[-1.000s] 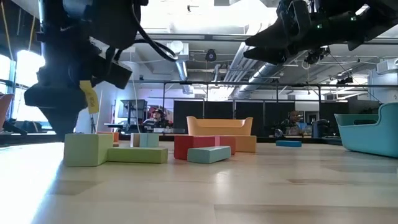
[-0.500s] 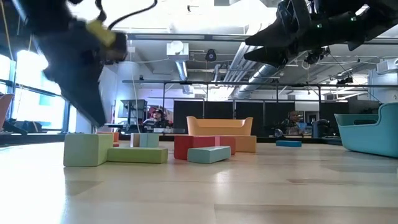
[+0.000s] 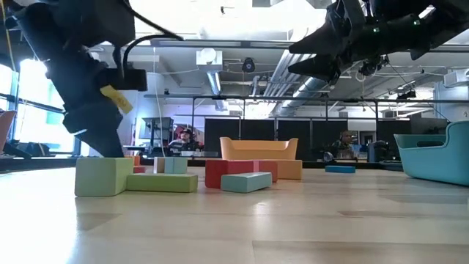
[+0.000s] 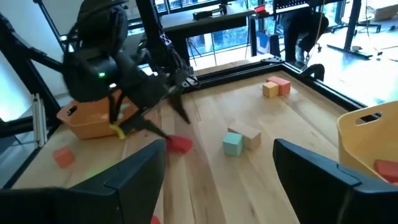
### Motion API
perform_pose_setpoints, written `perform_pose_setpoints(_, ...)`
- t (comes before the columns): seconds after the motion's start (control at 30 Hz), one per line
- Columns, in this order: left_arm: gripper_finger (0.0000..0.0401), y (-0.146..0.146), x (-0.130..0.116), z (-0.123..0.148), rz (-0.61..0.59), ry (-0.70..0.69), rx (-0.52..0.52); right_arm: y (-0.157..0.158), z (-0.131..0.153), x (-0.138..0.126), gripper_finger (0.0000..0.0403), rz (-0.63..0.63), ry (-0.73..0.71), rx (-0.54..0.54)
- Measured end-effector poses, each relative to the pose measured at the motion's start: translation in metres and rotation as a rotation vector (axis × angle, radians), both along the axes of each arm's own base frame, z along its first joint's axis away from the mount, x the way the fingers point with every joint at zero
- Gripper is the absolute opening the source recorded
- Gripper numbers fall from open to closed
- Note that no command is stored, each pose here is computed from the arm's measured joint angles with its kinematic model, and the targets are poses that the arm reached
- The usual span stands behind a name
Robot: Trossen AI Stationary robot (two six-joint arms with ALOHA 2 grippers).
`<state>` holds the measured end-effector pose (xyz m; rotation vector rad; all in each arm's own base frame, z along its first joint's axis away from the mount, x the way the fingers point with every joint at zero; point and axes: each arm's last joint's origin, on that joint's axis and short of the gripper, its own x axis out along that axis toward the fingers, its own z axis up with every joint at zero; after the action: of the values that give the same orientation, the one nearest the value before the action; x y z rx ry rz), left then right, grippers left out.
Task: Sort blocks by size
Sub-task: Put the red thin rectangular block into the yellow bin
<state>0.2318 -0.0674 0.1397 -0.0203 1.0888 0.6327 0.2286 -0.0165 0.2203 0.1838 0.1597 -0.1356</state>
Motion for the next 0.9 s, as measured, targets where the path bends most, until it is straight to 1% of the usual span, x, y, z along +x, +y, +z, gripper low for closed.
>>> perform_pose_setpoints(0.07, 0.0239, 0.004, -0.005, 0.007, 0.008, 0.004, 0.021, 0.000, 0.000, 0.000, 0.0291, -0.003, -0.002, 0.020)
perform_pose_setpoints(0.17, 0.0239, 0.006, -0.013, 0.018, 0.022, -0.027, 0.059, 0.000, 0.000, 0.000, 0.0291, -0.008, -0.003, 0.048)
perform_pose_setpoints(0.3, 0.0239, 0.006, -0.032, 0.020, 0.071, -0.127, 0.086, 0.000, 0.000, 0.000, 0.0291, -0.015, -0.006, 0.086)
perform_pose_setpoints(0.47, 0.0239, 0.008, -0.057, 0.005, 0.141, -0.218, 0.085, 0.000, 0.000, 0.000, 0.0291, -0.025, -0.013, 0.135)
perform_pose_setpoints(0.53, 0.0239, 0.006, -0.062, -0.003, 0.127, -0.268, 0.080, 0.000, 0.000, 0.000, 0.0291, -0.037, -0.015, 0.153)
perform_pose_setpoints(0.7, 0.0239, 0.001, -0.065, -0.020, 0.024, -0.369, 0.054, -0.001, 0.000, 0.000, 0.0291, -0.079, -0.024, 0.185)
perform_pose_setpoints(0.77, 0.0239, 0.002, -0.066, -0.024, 0.019, -0.403, 0.054, -0.001, 0.000, 0.000, 0.0291, -0.084, -0.024, 0.189)
perform_pose_setpoints(0.9, 0.0239, 0.009, -0.071, -0.032, 0.046, -0.411, 0.063, -0.001, 0.000, 0.000, 0.0291, -0.084, -0.025, 0.188)
